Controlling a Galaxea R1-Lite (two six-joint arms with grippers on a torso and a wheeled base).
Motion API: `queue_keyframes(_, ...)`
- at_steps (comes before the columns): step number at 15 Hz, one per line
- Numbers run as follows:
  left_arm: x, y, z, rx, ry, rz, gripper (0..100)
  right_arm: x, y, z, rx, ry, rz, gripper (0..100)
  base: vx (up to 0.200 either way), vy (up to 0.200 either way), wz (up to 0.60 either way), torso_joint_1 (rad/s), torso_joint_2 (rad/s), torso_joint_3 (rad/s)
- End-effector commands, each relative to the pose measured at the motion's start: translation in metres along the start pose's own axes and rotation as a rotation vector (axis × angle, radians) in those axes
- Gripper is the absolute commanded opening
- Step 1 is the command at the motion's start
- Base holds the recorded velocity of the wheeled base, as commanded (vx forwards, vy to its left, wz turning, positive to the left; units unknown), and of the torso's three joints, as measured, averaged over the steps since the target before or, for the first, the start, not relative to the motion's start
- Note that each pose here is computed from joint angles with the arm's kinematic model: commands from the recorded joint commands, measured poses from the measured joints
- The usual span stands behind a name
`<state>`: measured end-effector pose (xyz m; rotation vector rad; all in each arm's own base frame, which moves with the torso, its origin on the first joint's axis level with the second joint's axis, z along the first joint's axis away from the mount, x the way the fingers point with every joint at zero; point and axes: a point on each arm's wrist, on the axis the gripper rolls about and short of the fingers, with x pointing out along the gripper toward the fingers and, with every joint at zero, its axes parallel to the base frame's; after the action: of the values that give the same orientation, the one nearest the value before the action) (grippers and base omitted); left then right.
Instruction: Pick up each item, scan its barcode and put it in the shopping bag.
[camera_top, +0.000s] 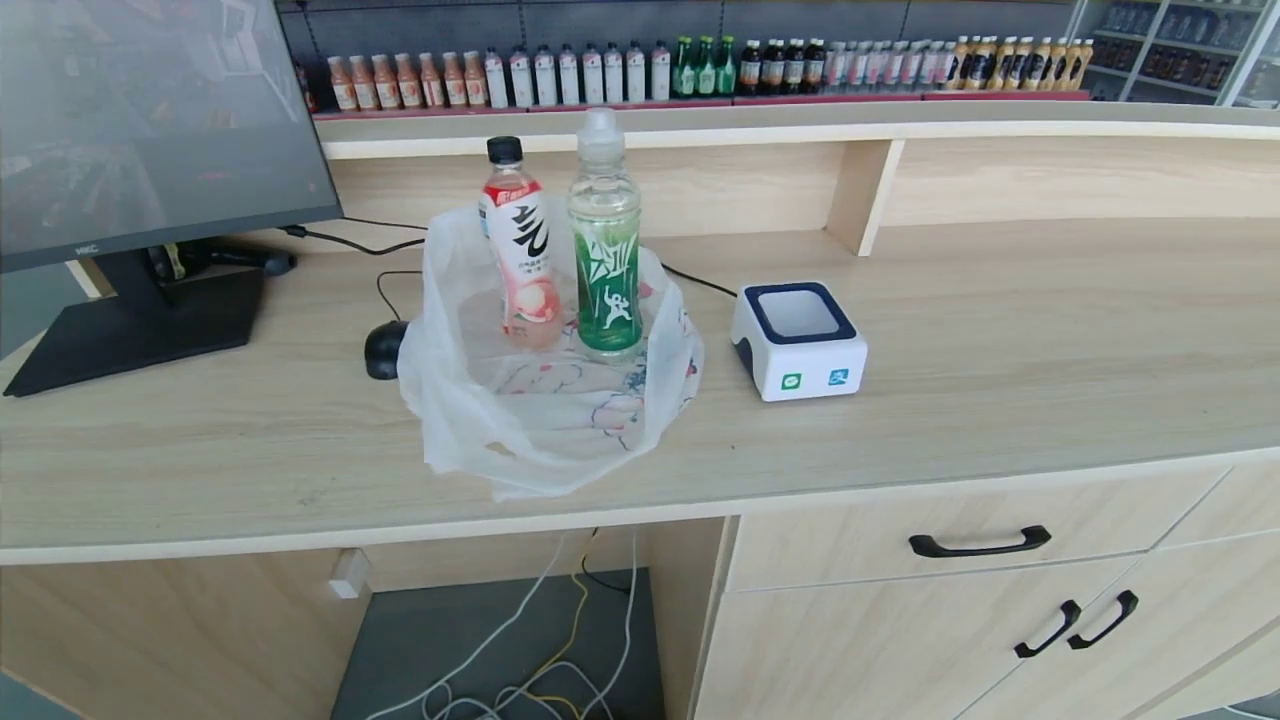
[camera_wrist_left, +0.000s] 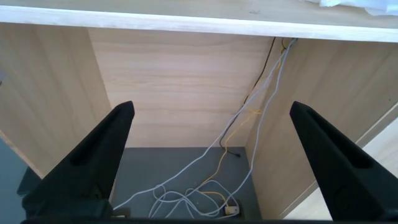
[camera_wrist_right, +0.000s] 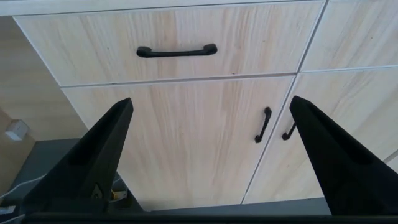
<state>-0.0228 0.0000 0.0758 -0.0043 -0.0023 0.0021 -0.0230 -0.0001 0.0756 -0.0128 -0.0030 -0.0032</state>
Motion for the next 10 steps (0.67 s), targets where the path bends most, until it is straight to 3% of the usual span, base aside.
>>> queue_keyframes(1, 0.0000, 0.0000, 0.0000, 0.000, -0.001, 0.001, 100, 0.0002, 0.0000, 0.0000, -0.003, 0.001, 0.000, 100, 0.000, -0.200, 0.00, 0.007, 0.00, 0.002)
queue_keyframes(10, 0.0000, 0.0000, 0.0000, 0.001, -0.001, 0.001, 100, 0.0000, 0.0000, 0.0004, 0.005, 0.000, 0.000, 100, 0.000, -0.200, 0.00, 0.004, 0.00, 0.002)
